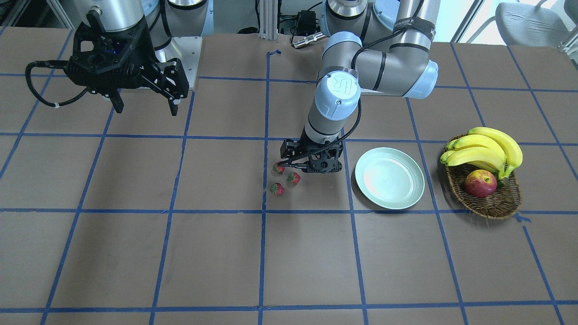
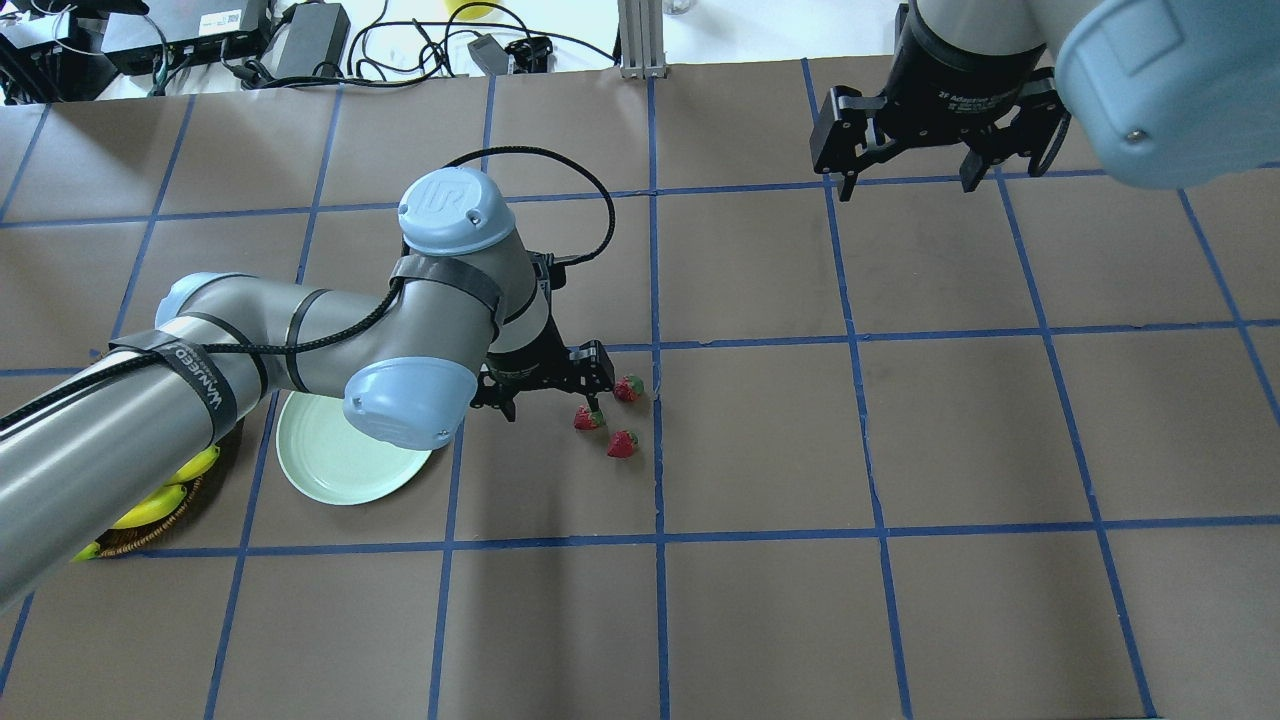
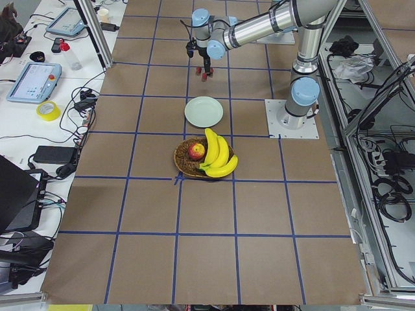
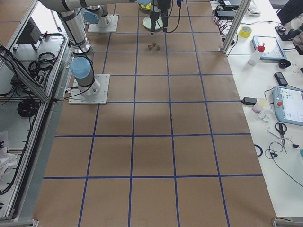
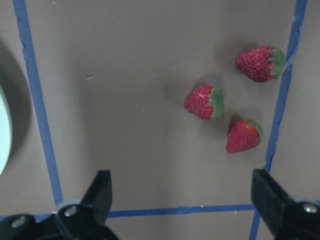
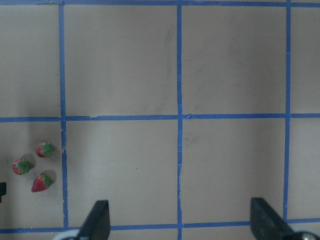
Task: Collect all strawberries into plate
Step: 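Lower the left gripper and grasp one strawberry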
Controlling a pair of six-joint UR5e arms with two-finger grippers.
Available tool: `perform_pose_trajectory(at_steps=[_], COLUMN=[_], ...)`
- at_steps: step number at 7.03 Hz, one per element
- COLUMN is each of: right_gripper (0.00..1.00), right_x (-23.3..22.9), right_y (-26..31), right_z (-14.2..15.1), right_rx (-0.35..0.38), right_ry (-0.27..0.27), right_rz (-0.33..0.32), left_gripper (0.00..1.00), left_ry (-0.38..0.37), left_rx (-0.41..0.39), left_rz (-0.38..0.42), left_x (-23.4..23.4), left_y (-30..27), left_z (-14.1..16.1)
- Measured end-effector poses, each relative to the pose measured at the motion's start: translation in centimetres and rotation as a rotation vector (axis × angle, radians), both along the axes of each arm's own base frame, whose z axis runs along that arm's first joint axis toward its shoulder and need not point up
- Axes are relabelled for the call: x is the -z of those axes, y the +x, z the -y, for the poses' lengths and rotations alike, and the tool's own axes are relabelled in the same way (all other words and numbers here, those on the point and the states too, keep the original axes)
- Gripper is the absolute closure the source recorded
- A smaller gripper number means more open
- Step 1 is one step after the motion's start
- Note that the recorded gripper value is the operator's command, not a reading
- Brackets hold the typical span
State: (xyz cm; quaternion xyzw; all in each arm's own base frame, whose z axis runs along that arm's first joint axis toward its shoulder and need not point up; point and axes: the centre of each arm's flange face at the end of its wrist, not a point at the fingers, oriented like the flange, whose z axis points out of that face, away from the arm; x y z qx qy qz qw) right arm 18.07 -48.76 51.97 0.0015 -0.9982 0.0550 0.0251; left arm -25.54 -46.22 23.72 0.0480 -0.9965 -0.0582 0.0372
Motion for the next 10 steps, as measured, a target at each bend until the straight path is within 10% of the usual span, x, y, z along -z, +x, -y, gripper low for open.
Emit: perform_pose_trajectory(at_steps=[10], right_gripper=[0.00], right_x=[0.1], right_y=[0.0], right_z=[0.1], right_rx=[0.001], right_ry=[0.002], right_rz=[0.001], left_gripper=[0.26], left_ry=[0.055], left_rx=[-0.084], left_rz=[-0.004], left_x=[5.8], left_y=[-1.5], left_z=[0.8])
